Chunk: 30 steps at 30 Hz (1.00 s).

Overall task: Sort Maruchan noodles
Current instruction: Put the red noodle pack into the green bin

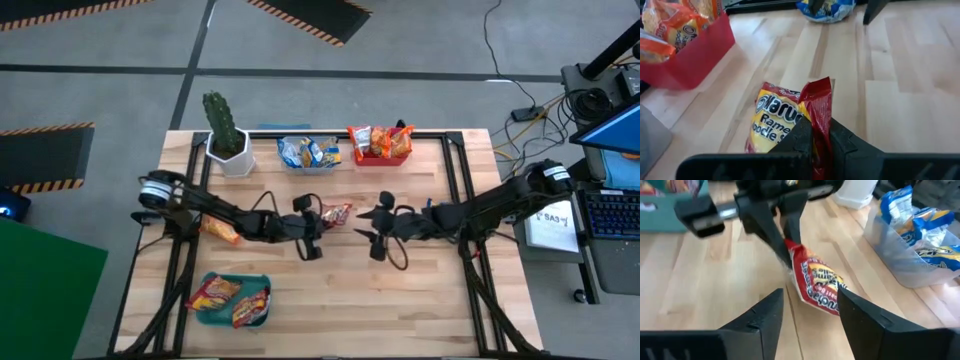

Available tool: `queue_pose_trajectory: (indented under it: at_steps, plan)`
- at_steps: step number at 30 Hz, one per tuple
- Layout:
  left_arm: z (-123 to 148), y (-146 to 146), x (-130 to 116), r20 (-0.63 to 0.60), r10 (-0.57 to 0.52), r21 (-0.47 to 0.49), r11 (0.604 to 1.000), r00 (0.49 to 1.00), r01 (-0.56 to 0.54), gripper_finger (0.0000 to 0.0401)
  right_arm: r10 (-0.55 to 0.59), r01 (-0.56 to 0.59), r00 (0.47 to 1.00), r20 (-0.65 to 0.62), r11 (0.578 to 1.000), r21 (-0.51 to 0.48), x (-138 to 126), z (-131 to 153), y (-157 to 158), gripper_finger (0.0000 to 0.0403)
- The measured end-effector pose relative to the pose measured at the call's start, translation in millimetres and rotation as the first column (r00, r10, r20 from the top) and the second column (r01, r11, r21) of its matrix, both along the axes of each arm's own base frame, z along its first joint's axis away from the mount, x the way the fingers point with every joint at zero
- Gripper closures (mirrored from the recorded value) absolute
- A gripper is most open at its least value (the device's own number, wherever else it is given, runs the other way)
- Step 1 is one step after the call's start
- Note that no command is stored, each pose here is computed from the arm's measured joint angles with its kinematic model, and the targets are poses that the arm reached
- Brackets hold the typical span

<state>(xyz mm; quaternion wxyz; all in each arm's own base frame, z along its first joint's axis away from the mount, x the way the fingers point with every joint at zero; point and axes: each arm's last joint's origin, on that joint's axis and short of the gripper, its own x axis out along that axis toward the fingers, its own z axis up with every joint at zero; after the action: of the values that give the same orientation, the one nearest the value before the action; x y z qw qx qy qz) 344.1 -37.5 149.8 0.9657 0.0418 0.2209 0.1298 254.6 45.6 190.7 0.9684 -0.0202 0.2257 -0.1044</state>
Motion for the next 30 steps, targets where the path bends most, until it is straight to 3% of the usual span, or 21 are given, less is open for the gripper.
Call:
queue_pose_trajectory:
  at_steps: [11, 16, 30]
  plan:
    - [12.1, -0.3, -2.9, 0.028, 0.001, -0.01, 1.0, 1.0, -0.001, 0.0397, 0.061, -0.07, 0.992, -0.111, 0.994, -0.085, 11.4, 14.0, 1.8, 0.0172]
    - [12.1, -1.6, -2.6, 0.028, -0.03, -0.026, 0.999, 0.999, 0.031, 0.0397, 0.042, -0.056, 0.988, -0.147, 0.994, -0.095, 19.6, 2.0, -3.5, 0.0167]
    - [21.8, -7.3, 3.8, 0.056, -0.088, -0.027, 0.996, 0.995, 0.089, 0.0397, 0.147, -0.16, 0.976, -0.162, 0.985, -0.069, 61.9, -27.9, -16.8, 0.0177]
